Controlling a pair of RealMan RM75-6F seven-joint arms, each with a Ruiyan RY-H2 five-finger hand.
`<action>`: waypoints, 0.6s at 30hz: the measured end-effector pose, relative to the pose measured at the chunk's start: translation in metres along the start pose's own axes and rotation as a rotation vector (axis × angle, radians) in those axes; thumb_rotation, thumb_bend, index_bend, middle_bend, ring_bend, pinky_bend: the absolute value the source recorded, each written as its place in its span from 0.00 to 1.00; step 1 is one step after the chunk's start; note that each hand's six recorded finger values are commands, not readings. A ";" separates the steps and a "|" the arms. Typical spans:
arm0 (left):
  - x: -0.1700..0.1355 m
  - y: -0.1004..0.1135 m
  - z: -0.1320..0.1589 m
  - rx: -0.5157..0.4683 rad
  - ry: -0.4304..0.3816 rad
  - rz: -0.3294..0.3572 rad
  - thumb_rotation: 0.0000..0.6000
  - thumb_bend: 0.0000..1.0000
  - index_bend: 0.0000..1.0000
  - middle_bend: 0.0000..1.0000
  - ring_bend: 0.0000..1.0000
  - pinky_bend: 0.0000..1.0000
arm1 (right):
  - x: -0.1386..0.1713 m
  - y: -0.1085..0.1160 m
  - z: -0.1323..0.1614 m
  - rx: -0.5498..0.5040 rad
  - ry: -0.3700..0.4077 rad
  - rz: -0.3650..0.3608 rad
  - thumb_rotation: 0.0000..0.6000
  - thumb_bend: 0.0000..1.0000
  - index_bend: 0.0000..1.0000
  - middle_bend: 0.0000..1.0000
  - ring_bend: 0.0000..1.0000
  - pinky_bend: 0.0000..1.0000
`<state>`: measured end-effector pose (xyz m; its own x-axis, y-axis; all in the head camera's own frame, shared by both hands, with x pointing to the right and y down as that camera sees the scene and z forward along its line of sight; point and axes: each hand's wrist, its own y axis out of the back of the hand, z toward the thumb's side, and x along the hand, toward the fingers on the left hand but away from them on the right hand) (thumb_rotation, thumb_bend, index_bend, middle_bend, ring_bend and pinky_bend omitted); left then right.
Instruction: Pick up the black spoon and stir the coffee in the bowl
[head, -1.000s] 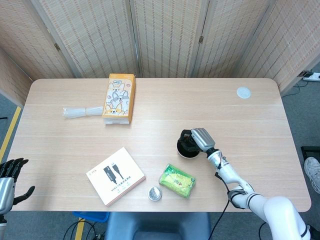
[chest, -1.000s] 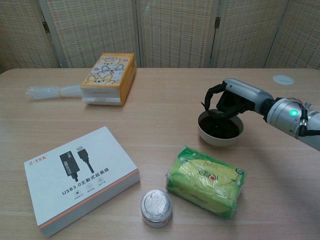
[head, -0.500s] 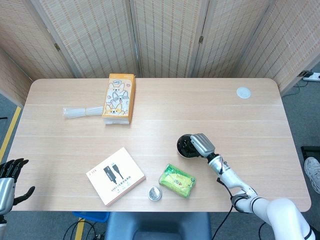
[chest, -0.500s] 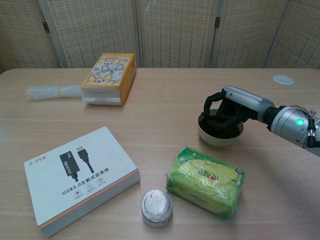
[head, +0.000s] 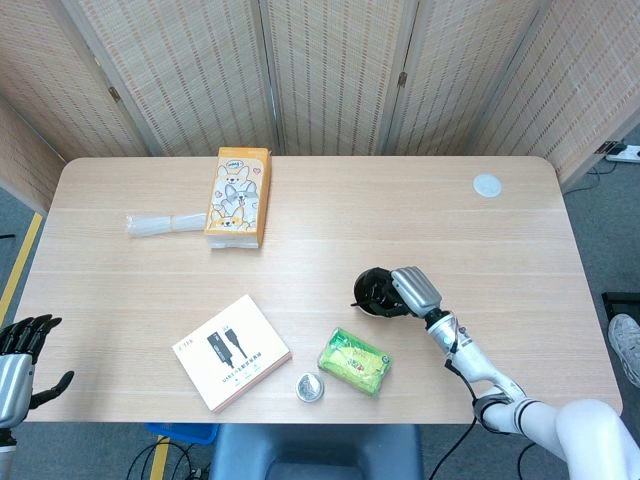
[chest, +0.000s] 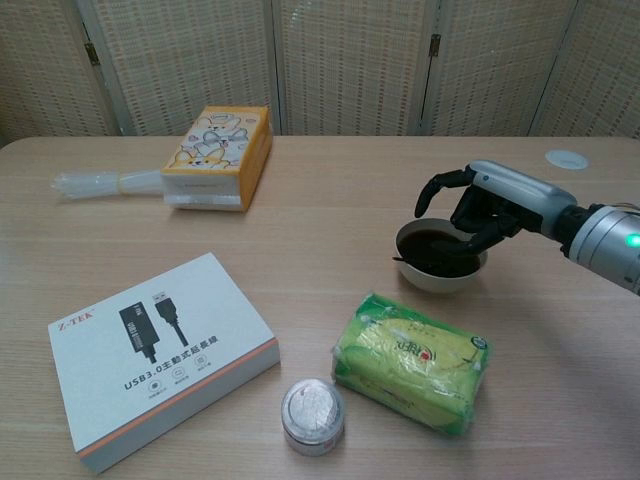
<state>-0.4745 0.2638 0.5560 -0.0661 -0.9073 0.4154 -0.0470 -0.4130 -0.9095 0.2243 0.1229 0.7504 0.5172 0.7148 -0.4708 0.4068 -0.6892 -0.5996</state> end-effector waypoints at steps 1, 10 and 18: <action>0.001 0.000 0.000 -0.001 -0.002 0.001 1.00 0.26 0.21 0.19 0.15 0.17 | 0.003 0.004 0.000 0.003 0.001 -0.008 1.00 0.21 0.32 1.00 1.00 1.00; 0.004 0.001 0.004 -0.014 -0.021 0.001 1.00 0.26 0.21 0.19 0.15 0.17 | 0.038 0.052 -0.002 0.161 0.020 -0.117 1.00 0.32 0.32 0.89 0.99 1.00; 0.010 -0.003 0.012 -0.022 -0.052 -0.007 1.00 0.26 0.21 0.19 0.15 0.17 | 0.119 0.105 -0.018 0.438 -0.071 -0.280 1.00 0.36 0.31 0.43 0.51 0.73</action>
<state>-0.4626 0.2549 0.5628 -0.0142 -0.9075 0.4197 -0.0696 -0.4179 -0.9058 0.3417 0.1334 0.6435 0.3755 0.8812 -0.2871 0.1615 -0.3672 -0.9160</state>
